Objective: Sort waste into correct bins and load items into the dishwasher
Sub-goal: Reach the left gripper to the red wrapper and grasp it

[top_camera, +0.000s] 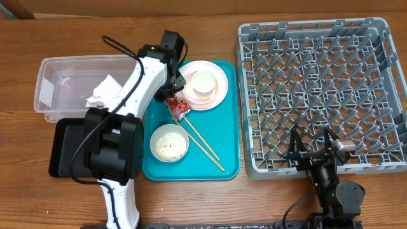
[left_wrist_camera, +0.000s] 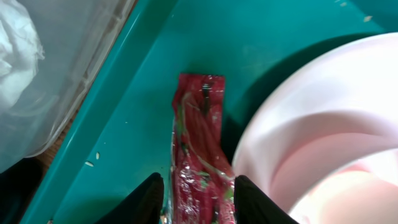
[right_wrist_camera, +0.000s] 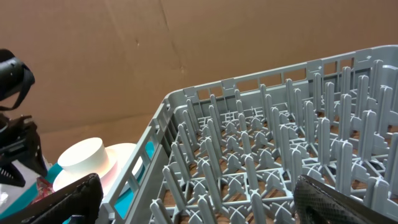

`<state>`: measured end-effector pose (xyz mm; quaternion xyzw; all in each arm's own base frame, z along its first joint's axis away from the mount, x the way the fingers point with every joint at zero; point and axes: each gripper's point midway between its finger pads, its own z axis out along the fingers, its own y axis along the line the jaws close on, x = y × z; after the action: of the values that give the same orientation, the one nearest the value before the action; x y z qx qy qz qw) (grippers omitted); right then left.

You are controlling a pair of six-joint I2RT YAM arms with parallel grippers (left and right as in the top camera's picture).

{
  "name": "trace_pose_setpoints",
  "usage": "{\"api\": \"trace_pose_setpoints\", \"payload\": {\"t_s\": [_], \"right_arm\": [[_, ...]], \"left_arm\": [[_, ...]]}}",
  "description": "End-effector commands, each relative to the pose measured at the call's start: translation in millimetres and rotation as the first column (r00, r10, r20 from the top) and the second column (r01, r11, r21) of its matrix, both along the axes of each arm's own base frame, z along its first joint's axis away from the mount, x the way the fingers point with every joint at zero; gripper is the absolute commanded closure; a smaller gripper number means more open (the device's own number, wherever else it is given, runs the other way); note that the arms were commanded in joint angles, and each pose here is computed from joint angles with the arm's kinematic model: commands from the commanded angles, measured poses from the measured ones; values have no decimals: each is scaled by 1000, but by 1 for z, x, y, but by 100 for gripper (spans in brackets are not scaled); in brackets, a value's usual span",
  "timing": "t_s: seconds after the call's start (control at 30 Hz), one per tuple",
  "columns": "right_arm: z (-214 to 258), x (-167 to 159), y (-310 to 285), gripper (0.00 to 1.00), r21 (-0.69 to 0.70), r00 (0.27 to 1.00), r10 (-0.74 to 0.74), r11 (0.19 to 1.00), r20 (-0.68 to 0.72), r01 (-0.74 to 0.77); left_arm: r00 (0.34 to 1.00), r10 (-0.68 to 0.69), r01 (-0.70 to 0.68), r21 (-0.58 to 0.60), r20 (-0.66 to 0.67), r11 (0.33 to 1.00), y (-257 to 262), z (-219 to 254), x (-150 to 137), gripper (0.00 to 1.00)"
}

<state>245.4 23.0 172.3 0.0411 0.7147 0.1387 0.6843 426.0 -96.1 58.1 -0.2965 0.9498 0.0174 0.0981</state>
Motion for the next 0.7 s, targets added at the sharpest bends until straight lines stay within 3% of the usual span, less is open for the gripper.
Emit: {"api": "trace_pose_setpoints", "payload": {"t_s": [0.0,0.27,0.47,0.67], "right_arm": [[-4,1,-1,0,4,1000,-5,1000,-5,5],[-4,1,-1,0,4,1000,-5,1000,-5,5],[-4,1,-1,0,4,1000,-5,1000,-5,5],[-4,1,-1,0,4,1000,-5,1000,-5,5]], "left_arm": [[1000,22,-22,34,-17,999,4,-15,-5,62],[1000,22,-22,31,-3,999,4,-31,-6,63],[1000,22,-22,29,1,999,5,-32,-5,77],[1000,21,-21,32,-10,999,5,-34,-8,70]]}}
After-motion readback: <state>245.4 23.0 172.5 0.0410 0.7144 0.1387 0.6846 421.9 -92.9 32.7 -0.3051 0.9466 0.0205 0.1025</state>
